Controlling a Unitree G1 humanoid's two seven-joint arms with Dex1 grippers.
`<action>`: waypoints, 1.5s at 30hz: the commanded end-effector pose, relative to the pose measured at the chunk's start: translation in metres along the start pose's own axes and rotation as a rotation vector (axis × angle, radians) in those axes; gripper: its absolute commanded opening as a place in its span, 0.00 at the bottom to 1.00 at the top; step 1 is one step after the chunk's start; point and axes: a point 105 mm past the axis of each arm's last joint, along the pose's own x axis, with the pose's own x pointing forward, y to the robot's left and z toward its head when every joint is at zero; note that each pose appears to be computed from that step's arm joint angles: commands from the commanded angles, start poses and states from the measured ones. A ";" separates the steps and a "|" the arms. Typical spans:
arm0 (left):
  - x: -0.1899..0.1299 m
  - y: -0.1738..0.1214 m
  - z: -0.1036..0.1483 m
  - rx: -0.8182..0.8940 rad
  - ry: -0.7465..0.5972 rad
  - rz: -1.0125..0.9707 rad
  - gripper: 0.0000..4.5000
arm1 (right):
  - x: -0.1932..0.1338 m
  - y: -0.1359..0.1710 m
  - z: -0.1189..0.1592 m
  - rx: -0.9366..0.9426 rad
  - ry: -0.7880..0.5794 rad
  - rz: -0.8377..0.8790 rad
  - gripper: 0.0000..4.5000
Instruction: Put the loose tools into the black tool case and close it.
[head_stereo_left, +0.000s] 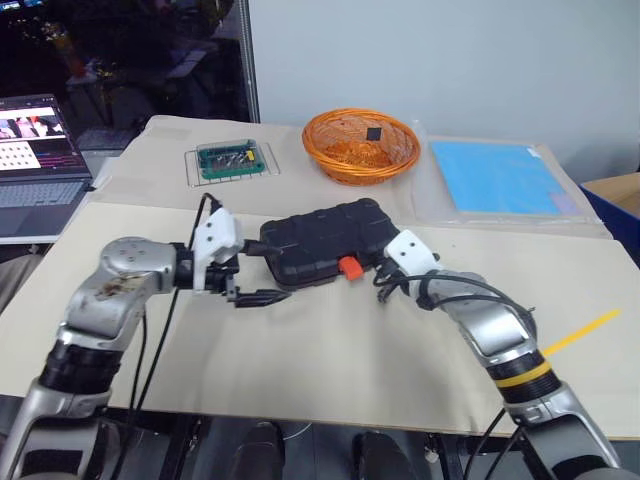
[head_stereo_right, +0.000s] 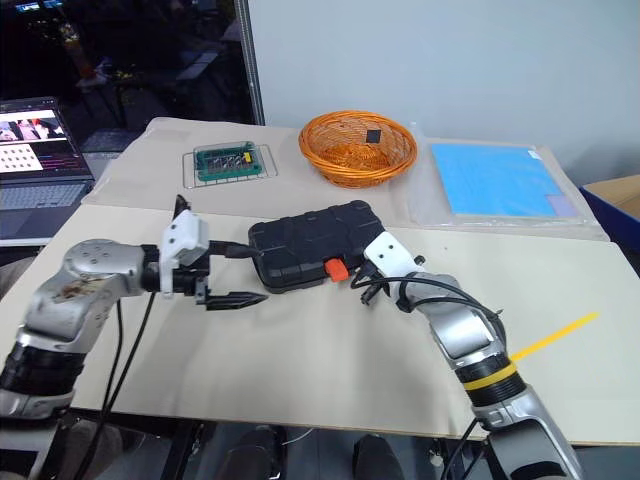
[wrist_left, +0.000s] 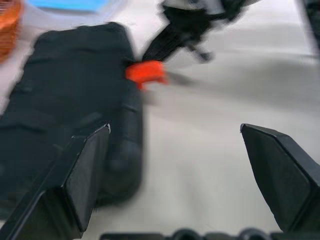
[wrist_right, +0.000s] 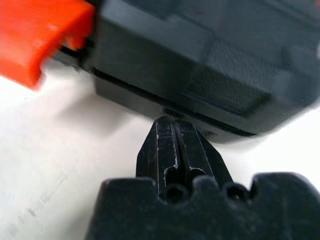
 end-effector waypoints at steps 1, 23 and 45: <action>0.011 0.011 0.004 0.019 0.007 0.006 1.00 | -0.027 0.011 0.040 0.074 -0.162 0.056 0.27; 0.030 0.013 -0.033 -0.009 0.158 -0.154 1.00 | 0.005 0.042 0.062 0.490 0.057 -0.007 0.72; 0.026 0.006 -0.039 -0.020 0.169 -0.145 1.00 | -0.010 0.031 0.098 0.455 -0.060 0.100 0.00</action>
